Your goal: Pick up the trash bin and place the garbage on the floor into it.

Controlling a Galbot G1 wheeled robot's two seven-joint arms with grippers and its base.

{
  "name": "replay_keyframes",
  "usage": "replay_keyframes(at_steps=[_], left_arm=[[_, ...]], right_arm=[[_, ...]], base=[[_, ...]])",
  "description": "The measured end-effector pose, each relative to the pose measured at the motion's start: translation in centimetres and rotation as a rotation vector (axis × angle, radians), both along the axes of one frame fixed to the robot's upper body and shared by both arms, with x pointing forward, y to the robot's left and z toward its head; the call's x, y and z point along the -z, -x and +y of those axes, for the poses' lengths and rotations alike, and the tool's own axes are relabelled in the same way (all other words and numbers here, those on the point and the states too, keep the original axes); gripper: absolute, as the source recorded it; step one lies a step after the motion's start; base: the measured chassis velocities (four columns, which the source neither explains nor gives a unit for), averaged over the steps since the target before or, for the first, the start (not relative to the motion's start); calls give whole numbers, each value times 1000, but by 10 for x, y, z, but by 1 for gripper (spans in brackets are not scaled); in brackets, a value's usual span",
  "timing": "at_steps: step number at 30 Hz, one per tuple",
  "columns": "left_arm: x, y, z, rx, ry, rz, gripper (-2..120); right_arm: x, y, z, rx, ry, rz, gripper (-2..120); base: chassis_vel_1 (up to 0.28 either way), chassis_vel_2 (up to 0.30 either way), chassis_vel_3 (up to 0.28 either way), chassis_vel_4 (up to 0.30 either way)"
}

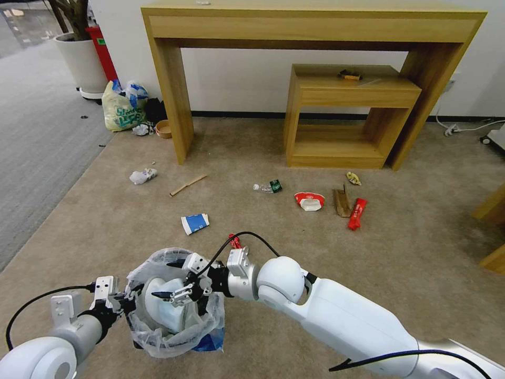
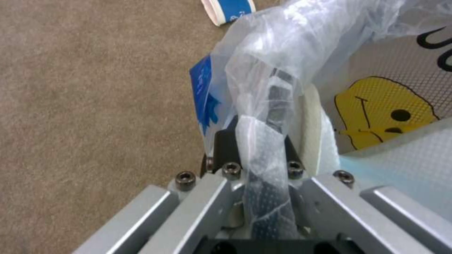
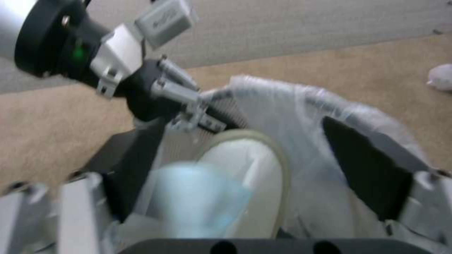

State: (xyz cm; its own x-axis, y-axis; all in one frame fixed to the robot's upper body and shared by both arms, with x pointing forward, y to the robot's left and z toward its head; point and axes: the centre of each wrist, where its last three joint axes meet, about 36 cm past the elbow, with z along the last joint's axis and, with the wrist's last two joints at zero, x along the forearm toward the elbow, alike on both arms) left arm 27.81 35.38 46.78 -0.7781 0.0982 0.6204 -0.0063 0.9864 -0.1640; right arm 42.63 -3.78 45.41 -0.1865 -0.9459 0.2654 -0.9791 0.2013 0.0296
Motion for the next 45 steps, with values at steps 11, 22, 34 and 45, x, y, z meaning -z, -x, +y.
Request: replay_keyframes(at_steps=[11,22,34,45], left_arm=[[2,3,5,-13,2,3,0],[2,3,6,-13,1,3,0],[4,6,6,-5,0,12,0],[3,7,5,-2,-3,12,0]], right_arm=[[-7,-21,-42,329,-88,0,100],[28,-30,-136,642,-71,1,100],[40,-16,-179,776,-78,-20,100],[46,-6,-196,819,-69,-14,100]], base=[[0,0,0,0],[0,0,0,0],[0,0,0,0],[68,63,-50,-63]])
